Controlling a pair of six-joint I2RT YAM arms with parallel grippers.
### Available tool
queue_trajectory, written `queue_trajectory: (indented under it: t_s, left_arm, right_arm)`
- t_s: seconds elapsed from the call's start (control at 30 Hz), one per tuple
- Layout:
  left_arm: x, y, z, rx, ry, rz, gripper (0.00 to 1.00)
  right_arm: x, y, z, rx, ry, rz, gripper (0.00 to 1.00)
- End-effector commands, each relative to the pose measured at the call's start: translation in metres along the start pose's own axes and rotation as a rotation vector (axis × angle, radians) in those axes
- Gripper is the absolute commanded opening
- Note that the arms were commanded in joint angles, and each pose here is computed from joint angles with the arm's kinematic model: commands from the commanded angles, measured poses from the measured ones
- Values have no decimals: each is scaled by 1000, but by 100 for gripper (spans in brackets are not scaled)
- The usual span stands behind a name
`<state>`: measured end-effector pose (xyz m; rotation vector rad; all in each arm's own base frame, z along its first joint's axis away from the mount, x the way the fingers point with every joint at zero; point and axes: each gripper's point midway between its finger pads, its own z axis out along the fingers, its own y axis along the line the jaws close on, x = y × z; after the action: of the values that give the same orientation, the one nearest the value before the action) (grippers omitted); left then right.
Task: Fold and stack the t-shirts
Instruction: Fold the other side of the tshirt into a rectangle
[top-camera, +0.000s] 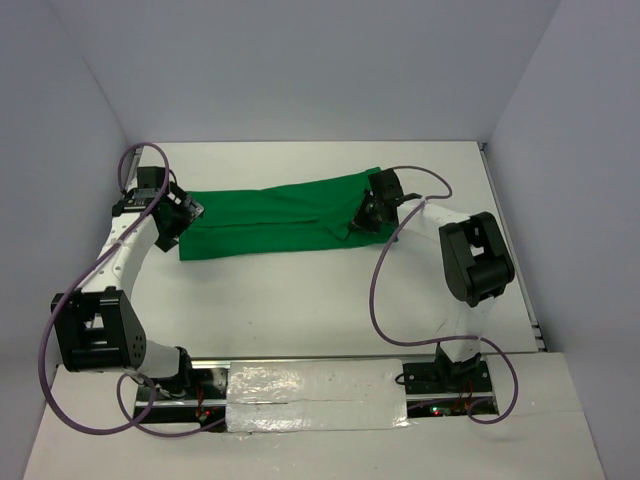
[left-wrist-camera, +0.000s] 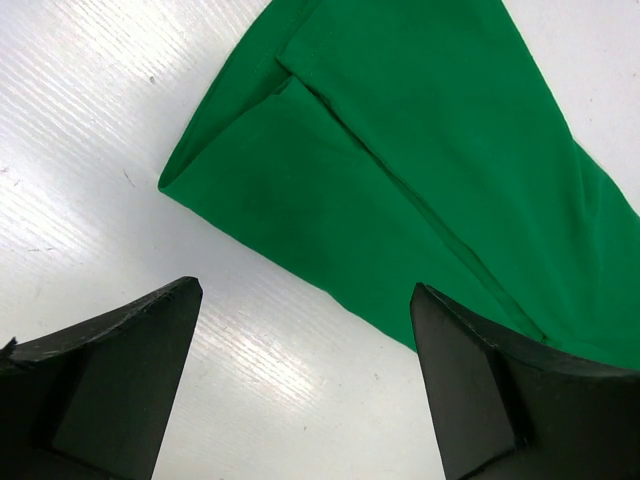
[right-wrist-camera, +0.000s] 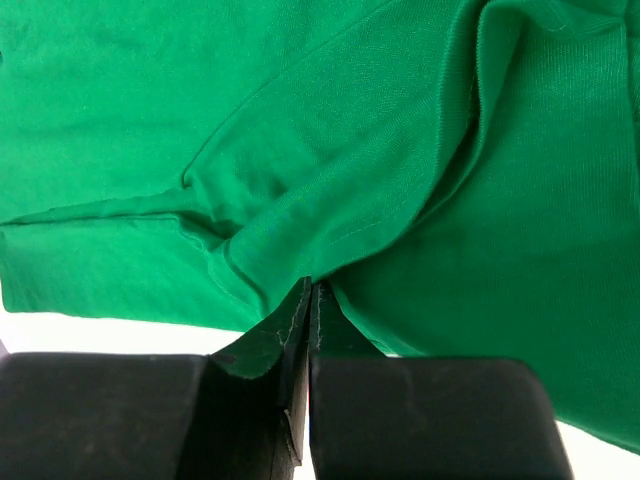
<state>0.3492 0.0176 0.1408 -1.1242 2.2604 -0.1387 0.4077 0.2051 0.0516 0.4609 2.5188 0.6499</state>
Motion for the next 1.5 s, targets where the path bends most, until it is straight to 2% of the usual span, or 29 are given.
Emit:
queue_trajectory:
  t_s: [0.0, 0.23, 0.37, 0.53, 0.57, 0.6, 0.63, 0.67, 0.77, 0.9, 0.93, 1.0, 1.03, 1.07, 1.1, 1.13, 1.17, 1.2, 1.23, 1.27, 1.4, 1.47]
  left_arm:
    - [-5, -2, -3, 7, -19, 26, 99]
    - [-4, -1, -3, 3, -20, 29, 99]
    - [-5, -3, -3, 6, -17, 32, 99]
    - [3, -4, 0, 12, 12, 40, 99]
    - [5, -3, 1, 12, 18, 44, 99]
    - [7, -2, 1, 8, 22, 50, 99]
    - [10, -1, 2, 3, 25, 57, 99]
    - [11, -1, 2, 3, 27, 63, 99]
    - [17, 2, 6, -11, 32, 79, 99]
    - [25, -3, 17, -28, 51, 109, 99]
    - [20, -8, 18, -25, 38, 112, 99]
    - [28, -22, 25, -25, 35, 185, 99]
    - [19, -33, 26, -19, 13, 198, 99]
    - [25, -36, 42, -52, 32, 224, 99]
    - [23, -40, 50, -68, 34, 234, 99]
    - [5, -58, 53, -62, -3, 228, 99]
    - [14, -52, 76, -129, 45, 244, 99]
    - [12, -55, 84, -149, 48, 246, 99]
    - [5, -68, 100, -159, 44, 243, 99]
    - [5, -67, 106, -188, 55, 248, 99]
    - [1, -65, 134, -265, 60, 253, 99]
    - [16, -49, 147, -322, 114, 265, 99]
  right_arm:
    - [-17, 17, -9, -50, -54, -1, 0]
    - [-23, 22, -15, -58, -82, 1, 0]
    - [-44, 48, -12, -95, -108, -5, 0]
    - [-71, 76, 20, -97, -142, -11, 2]
    - [-72, 80, 24, -98, -137, -8, 12]
    - [-76, 88, 32, -107, -136, -8, 29]
    - [-76, 91, 33, -107, -129, -10, 40]
    - [-76, 94, 34, -107, -130, -16, 56]
    - [-77, 98, 23, -118, -151, -43, 60]
    - [-84, 94, -19, -105, -210, -90, 61]
    - [-74, 78, -21, -60, -204, -89, 60]
    - [-76, 77, -57, -80, -257, -93, 58]
    - [-52, 50, -54, -35, -220, -84, 55]
    - [-45, 43, -61, -36, -224, -78, 52]
    - [-43, 42, -82, -55, -259, -59, 44]
    - [-16, 8, -75, 9, -220, -36, 34]
    - [-9, -5, -78, 24, -229, -12, 27]
    - [-5, -9, -89, 5, -246, 38, 10]
    - [23, -39, -81, 50, -197, 72, 4]
    - [26, -46, -80, 32, -199, 106, 0]
    - [55, -73, -61, 26, -116, 235, 0]
    - [55, -78, -52, 45, -101, 265, 0]
